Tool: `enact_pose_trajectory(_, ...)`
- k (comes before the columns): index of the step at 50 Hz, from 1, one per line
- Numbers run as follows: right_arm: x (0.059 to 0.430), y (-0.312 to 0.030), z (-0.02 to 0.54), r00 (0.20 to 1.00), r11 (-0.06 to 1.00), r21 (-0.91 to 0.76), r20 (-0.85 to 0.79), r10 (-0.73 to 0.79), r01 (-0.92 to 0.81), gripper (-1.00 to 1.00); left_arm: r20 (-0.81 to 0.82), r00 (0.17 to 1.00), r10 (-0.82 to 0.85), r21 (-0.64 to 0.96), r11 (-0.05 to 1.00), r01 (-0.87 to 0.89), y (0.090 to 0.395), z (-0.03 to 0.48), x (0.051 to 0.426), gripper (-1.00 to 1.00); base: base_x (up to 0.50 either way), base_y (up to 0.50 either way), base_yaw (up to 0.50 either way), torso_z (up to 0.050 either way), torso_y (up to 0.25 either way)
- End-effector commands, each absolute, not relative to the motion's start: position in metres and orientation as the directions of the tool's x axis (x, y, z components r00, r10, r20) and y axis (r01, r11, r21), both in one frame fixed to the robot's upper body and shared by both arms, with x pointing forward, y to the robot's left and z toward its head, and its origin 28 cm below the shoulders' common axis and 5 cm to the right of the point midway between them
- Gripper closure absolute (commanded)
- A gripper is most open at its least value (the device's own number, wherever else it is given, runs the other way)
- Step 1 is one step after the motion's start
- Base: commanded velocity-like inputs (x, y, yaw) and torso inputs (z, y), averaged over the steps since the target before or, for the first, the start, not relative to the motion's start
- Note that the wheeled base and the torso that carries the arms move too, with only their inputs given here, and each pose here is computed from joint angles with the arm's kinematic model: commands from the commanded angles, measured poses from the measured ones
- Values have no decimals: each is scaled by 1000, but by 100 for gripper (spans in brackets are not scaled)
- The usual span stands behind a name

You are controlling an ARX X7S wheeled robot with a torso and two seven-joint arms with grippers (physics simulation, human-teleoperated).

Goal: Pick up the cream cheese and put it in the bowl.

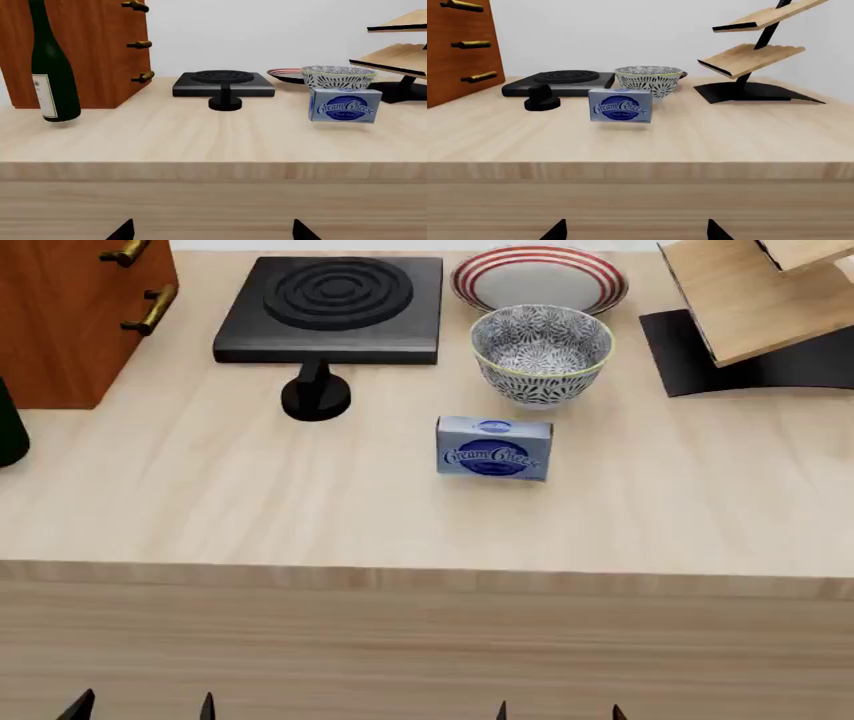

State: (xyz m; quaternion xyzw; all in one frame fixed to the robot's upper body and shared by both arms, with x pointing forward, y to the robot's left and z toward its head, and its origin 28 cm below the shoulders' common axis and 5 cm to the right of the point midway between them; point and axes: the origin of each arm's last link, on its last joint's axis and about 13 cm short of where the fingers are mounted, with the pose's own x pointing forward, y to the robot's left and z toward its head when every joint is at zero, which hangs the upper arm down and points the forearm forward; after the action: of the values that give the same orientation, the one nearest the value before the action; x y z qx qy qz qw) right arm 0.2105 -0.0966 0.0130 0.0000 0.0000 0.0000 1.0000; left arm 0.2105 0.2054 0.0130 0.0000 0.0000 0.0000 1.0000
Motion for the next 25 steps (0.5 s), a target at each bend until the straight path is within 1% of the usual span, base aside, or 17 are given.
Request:
enact_pose_trajectory(1, 211, -96, 13, 1000, 1000, 0, 0, 0, 0, -100, 0, 1000, 0, 0, 1000, 0, 205, 13, 211, -100, 0, 0, 0, 0, 0)
enact_pose_trajectory(5, 211, -99, 14, 1000, 1000, 5, -2, -4, 4, -100, 33, 999, -2, 15, 1000, 1, 203, 16, 207, -100, 0, 0, 0, 0, 0)
enact_pose_trajectory(19, 209, -101, 19, 1000, 1000, 15, 16, -18, 18, -100, 13, 1000, -1, -5, 1000, 1, 205, 17, 205, -100, 0, 0, 0, 0, 0)
enact_pose_trajectory(21, 209, -102, 20, 1000, 1000, 18, 19, -21, 21, -100, 22, 1000, -7, -4, 1000, 7, 206, 18, 204, -100, 0, 0, 0, 26, 0)
enact_pose_trajectory(25, 208, -102, 21, 999, 1000, 17, 24, -23, 23, -100, 23, 1000, -6, -2, 1000, 6, 206, 18, 204, -100, 0, 0, 0, 50, 0)
